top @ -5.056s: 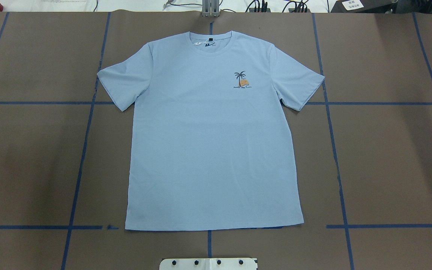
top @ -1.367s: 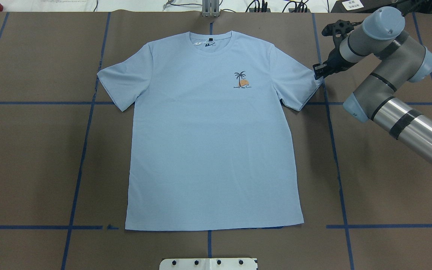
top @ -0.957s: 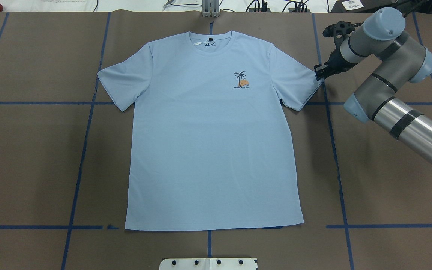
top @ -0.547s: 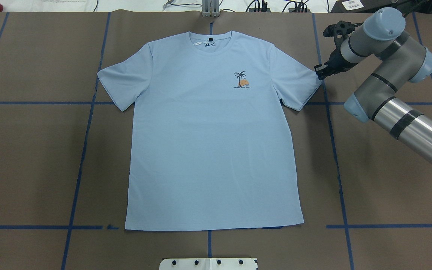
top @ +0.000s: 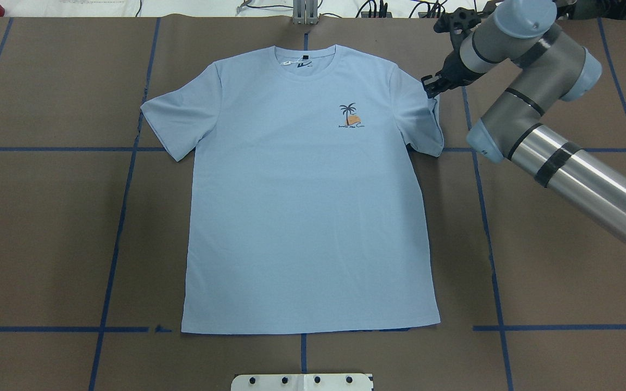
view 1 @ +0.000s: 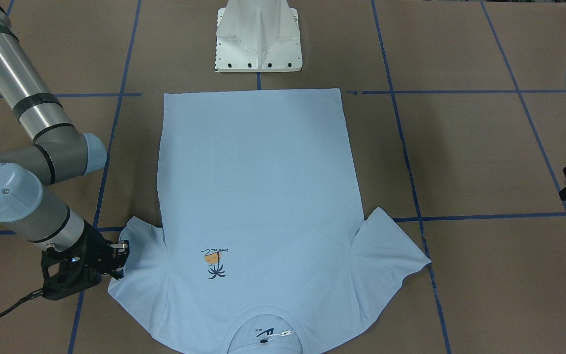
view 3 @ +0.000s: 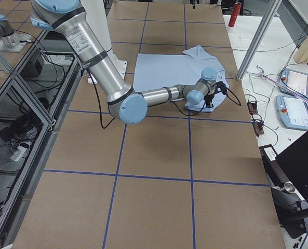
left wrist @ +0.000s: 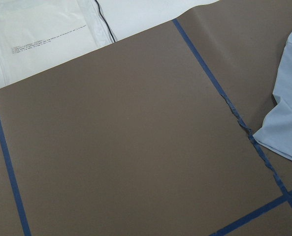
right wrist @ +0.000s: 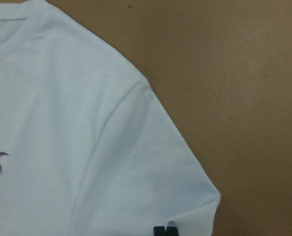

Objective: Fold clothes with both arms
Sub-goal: 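Grasp the sleeve with the right gripper and fold it inward onto the shirt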

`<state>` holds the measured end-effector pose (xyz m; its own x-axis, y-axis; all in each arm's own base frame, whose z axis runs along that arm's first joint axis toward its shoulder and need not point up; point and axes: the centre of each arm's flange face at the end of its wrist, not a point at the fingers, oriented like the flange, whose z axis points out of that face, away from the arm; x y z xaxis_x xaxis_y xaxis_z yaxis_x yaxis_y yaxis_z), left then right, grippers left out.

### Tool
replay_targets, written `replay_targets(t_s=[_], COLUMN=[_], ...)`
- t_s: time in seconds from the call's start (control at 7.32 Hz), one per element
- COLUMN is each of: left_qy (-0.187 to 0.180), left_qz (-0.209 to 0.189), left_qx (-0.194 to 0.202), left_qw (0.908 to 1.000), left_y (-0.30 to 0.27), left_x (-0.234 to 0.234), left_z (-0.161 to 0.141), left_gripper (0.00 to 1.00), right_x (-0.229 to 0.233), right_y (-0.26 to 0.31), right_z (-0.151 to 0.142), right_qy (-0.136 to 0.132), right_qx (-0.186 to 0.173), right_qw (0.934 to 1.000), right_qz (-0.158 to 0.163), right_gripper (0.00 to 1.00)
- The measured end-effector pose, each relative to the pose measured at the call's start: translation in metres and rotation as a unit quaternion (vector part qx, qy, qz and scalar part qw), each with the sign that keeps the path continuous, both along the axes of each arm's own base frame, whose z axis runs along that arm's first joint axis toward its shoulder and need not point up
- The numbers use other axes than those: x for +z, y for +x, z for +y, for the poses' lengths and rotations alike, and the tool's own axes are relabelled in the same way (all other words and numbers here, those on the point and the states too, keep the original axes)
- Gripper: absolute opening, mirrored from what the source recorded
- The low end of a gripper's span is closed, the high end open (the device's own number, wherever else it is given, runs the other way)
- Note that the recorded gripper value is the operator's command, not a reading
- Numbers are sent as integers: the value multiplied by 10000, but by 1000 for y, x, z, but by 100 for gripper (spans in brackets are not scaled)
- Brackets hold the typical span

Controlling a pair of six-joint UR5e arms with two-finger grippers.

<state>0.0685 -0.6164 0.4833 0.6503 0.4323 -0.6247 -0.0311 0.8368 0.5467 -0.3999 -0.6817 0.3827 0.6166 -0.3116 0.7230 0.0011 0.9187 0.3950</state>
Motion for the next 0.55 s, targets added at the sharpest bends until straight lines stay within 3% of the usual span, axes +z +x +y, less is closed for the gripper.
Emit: replay_targets(t_s=[0.27, 0.55], left_qy=[1, 16], left_qz=[0, 6], left_qx=[-3, -10], left_qw=[10000, 10000], left_y=[0, 0], left_x=[0, -3], left_z=[0, -2], left_gripper=[100, 100], right_x=[-72, -129], right_y=[-61, -121], right_z=[-4, -30], right_qy=[180, 246], right_qx=[325, 673], right_qw=[9993, 9963], right_qz=[104, 467], right_gripper=[0, 0])
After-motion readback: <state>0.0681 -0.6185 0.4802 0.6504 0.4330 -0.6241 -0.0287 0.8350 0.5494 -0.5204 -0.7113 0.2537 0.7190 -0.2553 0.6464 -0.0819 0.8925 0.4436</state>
